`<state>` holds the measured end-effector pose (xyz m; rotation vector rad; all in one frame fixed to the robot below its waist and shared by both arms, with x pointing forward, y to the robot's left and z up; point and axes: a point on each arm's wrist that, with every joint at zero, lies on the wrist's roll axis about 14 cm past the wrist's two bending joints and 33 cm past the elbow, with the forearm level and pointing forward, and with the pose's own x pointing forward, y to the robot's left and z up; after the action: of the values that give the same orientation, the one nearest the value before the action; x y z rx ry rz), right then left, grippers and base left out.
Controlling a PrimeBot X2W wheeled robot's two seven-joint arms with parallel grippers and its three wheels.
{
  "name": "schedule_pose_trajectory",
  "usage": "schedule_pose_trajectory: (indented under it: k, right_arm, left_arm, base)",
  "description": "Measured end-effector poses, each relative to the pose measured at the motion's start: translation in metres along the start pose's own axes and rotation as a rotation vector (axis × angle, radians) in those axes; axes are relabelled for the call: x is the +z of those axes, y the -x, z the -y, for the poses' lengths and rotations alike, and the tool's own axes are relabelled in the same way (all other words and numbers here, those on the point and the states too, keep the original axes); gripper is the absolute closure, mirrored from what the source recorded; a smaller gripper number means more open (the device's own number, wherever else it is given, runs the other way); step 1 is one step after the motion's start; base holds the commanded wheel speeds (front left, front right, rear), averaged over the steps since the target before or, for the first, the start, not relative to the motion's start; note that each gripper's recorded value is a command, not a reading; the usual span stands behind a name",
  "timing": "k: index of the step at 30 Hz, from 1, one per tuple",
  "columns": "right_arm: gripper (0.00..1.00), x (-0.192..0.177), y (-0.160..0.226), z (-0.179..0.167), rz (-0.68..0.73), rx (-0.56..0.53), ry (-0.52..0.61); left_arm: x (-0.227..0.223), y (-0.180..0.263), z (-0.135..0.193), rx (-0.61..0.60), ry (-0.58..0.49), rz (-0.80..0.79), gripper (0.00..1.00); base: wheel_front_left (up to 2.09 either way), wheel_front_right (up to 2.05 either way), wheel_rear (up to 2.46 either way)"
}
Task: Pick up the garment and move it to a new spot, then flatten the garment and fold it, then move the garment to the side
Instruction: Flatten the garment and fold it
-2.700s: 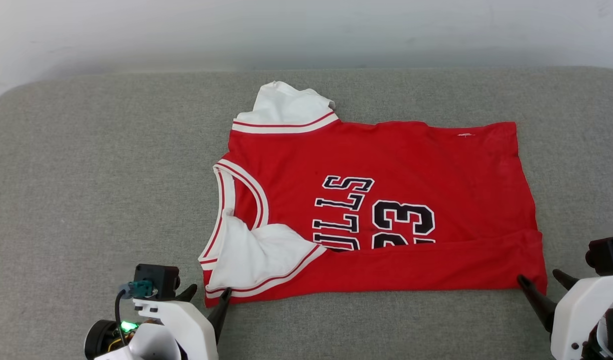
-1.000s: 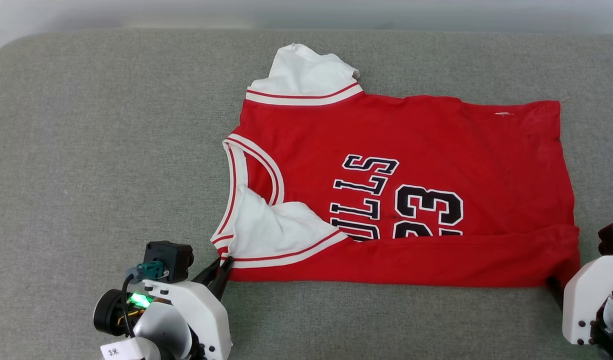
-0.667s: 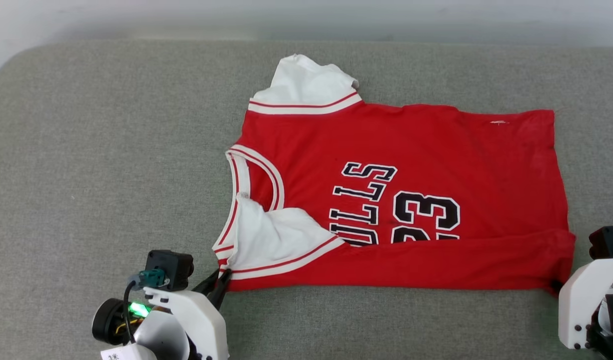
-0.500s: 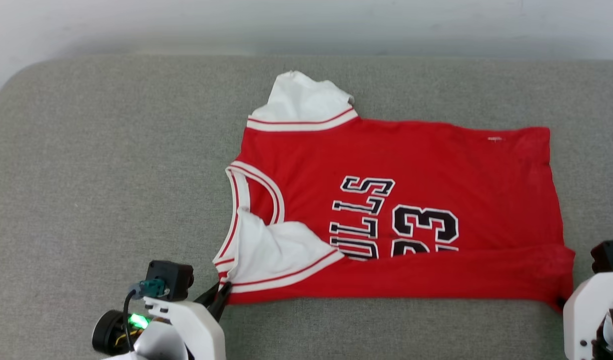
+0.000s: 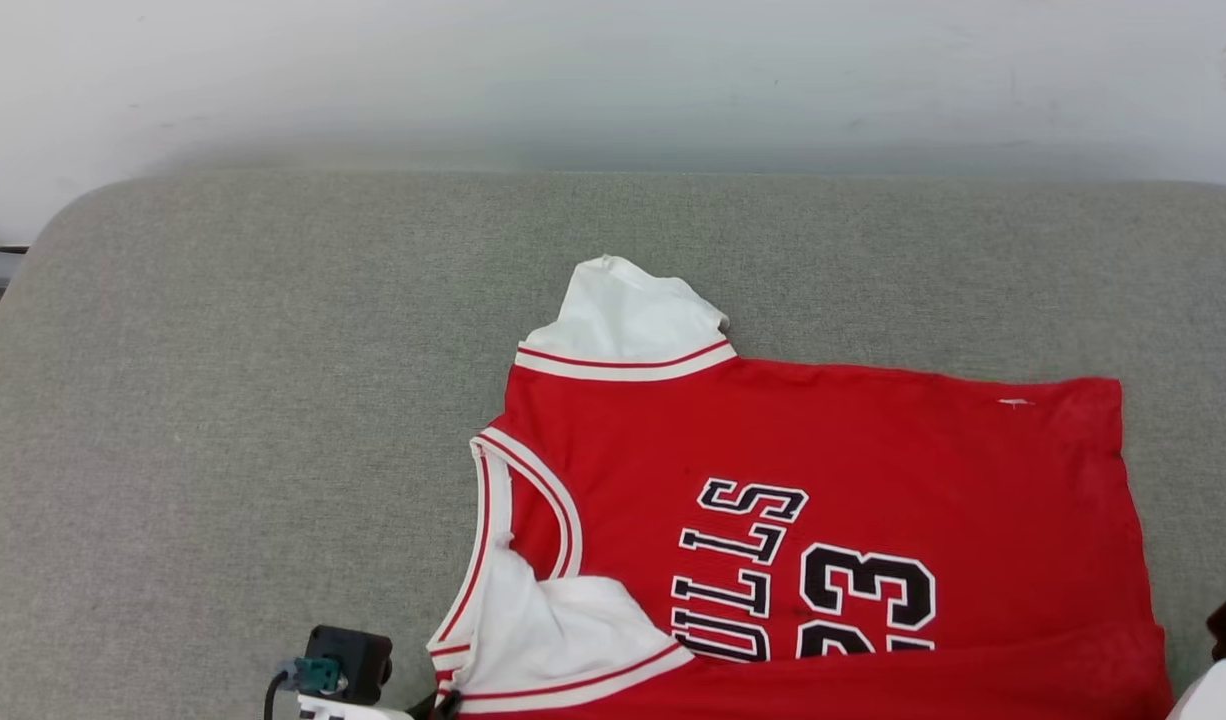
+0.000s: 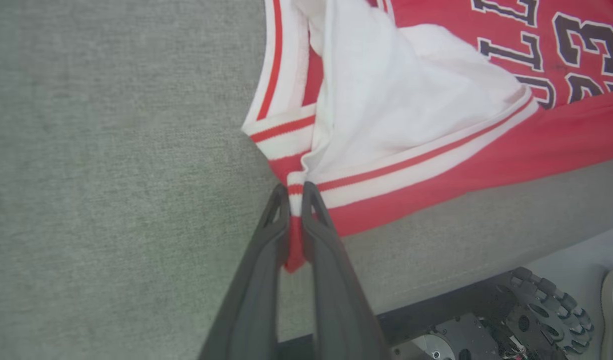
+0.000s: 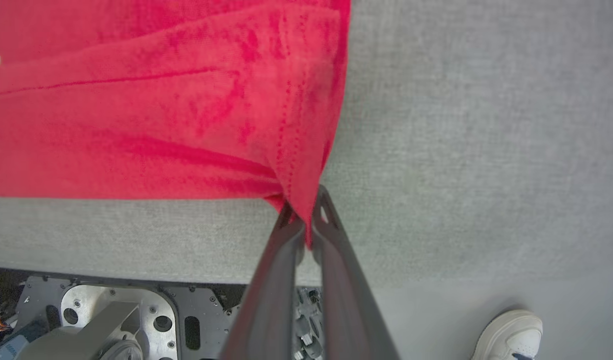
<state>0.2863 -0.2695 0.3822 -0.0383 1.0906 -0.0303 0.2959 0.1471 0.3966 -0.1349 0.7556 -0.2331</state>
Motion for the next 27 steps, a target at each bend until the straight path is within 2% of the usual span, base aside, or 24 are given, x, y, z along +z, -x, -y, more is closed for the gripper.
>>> schedule_pose_trajectory:
  k: [9,10,11,12,13,16,22,27]
  right_arm:
    - [1.0,-0.026,-0.013,-0.006,-0.071,0.009,-0.028]
    - [1.0,-0.026,-0.014,-0.006,-0.069,0.009,-0.027]
    - [1.0,-0.025,-0.015,-0.006,-0.068,0.009,-0.026]
    - [0.87,-0.023,-0.015,-0.006,-0.06,0.008,-0.025]
    - [0.0,-0.021,-0.015,-0.006,-0.049,0.008,-0.022]
    - [0.0,-0.015,-0.014,-0.007,-0.025,0.023,-0.029]
    - [0.0,0.02,0.004,-0.006,0.107,0.044,-0.036]
    - [0.0,0.058,0.029,-0.002,0.239,0.035,-0.017]
  left_arm:
    - [-0.025,-0.012,0.0,-0.012,0.006,-0.076,1.0]
    - [-0.025,-0.013,0.0,-0.012,0.003,-0.079,0.65]
    - [-0.025,-0.014,-0.001,-0.01,0.0,-0.081,0.04]
    - [-0.024,-0.014,-0.002,-0.008,-0.003,-0.08,0.0]
    - [-0.023,-0.015,-0.003,-0.005,-0.006,-0.077,0.0]
    - [-0.015,-0.015,-0.005,0.001,-0.014,-0.047,0.0]
    - [0.019,-0.008,-0.004,-0.021,-0.038,0.061,0.0]
    - [0.079,-0.005,0.004,-0.071,-0.105,0.203,0.0]
  base:
    - [0.0,0.0,0.0]
    - [0.0,0.0,0.0]
    - [0.0,0.0,0.0]
    - [0.0,0.0,0.0]
    - [0.0,0.0,0.0]
    - [0.0,0.0,0.0]
    - [0.0,0.0,0.0]
    - [0.0,0.0,0.0]
